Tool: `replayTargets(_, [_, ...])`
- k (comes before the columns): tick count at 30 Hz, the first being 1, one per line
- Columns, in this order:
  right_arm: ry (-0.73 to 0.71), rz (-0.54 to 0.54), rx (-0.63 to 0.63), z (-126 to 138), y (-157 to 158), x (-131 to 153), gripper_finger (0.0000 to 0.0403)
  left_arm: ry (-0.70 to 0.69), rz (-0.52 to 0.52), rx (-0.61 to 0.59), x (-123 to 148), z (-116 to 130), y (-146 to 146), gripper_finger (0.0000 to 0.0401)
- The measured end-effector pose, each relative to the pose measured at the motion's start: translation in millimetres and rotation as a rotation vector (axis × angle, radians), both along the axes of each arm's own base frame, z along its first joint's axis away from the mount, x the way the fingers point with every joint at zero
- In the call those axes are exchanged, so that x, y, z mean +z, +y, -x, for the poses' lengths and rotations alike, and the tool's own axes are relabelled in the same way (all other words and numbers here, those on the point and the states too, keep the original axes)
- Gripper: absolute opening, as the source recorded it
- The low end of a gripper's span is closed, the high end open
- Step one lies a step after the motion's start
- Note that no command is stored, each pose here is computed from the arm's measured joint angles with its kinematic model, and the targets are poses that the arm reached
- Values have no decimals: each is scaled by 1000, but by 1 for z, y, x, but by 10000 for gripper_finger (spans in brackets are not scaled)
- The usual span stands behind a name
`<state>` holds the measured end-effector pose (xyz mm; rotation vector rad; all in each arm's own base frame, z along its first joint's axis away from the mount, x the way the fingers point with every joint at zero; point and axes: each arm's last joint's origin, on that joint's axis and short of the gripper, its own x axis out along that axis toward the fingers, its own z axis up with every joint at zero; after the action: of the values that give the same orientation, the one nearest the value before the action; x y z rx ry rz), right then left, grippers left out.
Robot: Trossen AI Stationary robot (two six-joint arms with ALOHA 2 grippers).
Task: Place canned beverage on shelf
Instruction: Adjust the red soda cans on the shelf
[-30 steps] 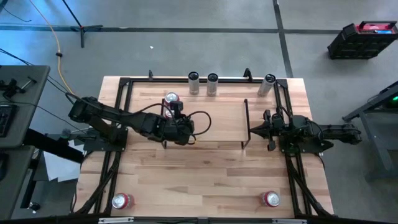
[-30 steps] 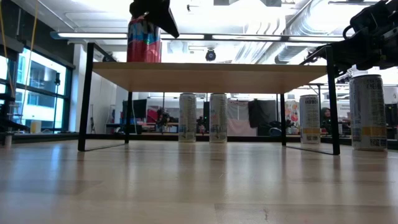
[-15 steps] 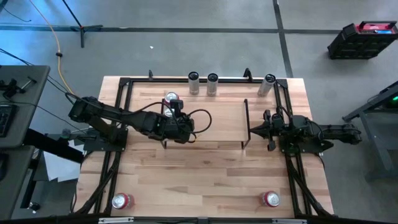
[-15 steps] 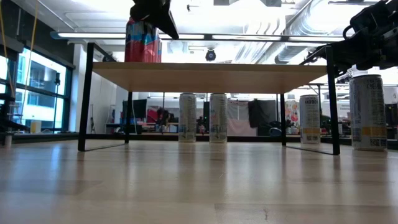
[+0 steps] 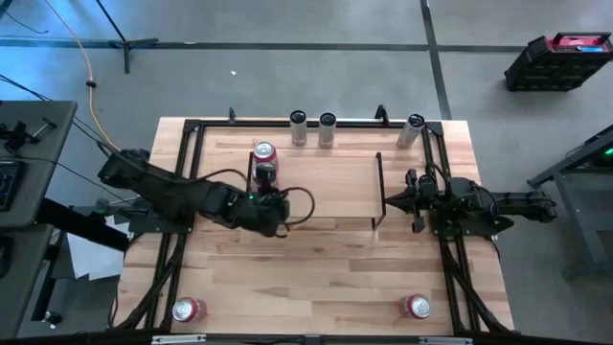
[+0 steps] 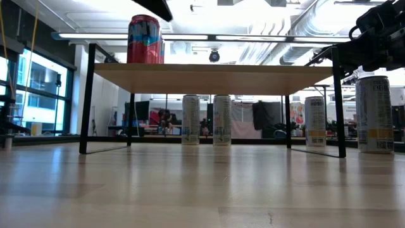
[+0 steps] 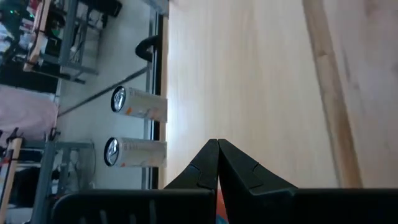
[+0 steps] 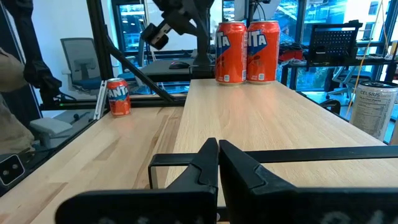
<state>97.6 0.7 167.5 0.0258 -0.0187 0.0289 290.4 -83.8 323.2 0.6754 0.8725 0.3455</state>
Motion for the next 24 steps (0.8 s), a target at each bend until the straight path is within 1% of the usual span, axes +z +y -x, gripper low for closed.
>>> replayTargets(7, [-1, 0, 0, 0, 0, 0, 0, 1, -3, -92, -3, 33, -15, 0])
replayTargets(10, [0, 0, 0, 0, 0, 0, 0, -1, -2, -105, -5, 46, -13, 0])
replayTargets(14, [0, 0, 0, 0, 0, 0, 0, -25, 15, -119, -7, 54, -6, 0])
replayTargets(17, [0, 0, 0, 0, 0, 0, 0, -41, 72, -207, -9, 57, -5, 0])
replayTargets(19, [0, 0, 0, 0, 0, 0, 0, -74, 117, -266, -9, 59, -6, 0])
replayTargets(22, [0, 0, 0, 0, 0, 0, 0, -140, 130, -338, -8, 64, -5, 0])
replayTargets(24, [0, 0, 0, 0, 0, 0, 0, -200, 144, -357, -4, 68, -3, 0])
